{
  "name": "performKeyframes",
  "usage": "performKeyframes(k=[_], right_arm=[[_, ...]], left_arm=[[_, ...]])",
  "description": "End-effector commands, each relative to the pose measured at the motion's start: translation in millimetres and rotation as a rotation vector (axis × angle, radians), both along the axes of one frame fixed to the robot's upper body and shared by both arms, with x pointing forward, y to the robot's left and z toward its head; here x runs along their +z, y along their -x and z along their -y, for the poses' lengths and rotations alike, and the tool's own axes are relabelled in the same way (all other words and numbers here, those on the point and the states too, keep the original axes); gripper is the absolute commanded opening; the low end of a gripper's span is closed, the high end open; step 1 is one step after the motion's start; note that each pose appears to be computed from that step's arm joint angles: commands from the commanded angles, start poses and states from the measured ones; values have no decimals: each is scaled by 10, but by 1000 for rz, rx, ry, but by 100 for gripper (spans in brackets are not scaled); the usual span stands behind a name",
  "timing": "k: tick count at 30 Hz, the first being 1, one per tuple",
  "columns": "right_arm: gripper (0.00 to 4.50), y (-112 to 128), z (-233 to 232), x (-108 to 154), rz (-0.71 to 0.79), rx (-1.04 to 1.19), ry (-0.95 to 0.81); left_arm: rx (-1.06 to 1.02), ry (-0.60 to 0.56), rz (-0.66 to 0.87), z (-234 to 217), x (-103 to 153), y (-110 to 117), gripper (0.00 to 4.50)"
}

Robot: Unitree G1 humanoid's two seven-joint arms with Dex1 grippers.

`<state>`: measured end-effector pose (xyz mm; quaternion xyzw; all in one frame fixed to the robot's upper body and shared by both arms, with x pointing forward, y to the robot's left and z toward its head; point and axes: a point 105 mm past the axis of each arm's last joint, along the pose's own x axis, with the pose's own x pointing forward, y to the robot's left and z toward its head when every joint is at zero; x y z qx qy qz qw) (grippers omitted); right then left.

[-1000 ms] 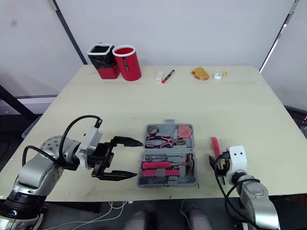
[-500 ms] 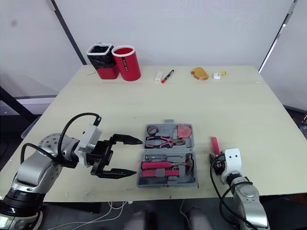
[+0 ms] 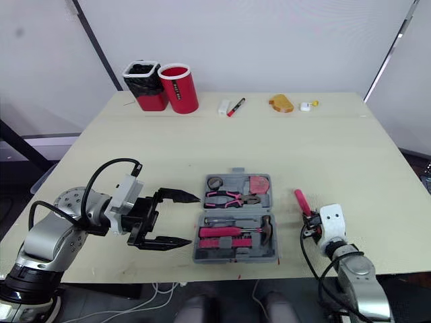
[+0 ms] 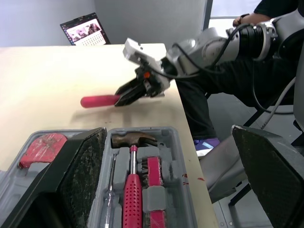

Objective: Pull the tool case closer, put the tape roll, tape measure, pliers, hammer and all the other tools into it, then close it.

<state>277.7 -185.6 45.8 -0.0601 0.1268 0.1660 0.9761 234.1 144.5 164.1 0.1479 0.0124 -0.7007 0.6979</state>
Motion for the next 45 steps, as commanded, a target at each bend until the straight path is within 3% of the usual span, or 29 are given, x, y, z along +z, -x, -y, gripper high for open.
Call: performKeyframes(k=[1, 10, 20, 35, 45], right_arm=[[41, 95, -267, 337, 59, 237, 31], [41, 447, -962, 532, -14, 799, 152], [41, 489, -1412, 519, -65, 1092, 341], [41, 342, -1622, 262, -205, 1114, 544], [41, 399, -1727, 232, -220, 1150, 548]], left_arm=[[5, -16, 26, -67, 49, 2, 450], [34, -57, 1, -223, 6, 20, 450], [24, -204, 14, -481, -182, 102, 450], [-18, -244, 30, -524, -304, 151, 450], [-13, -269, 27, -577, -317, 203, 450]])
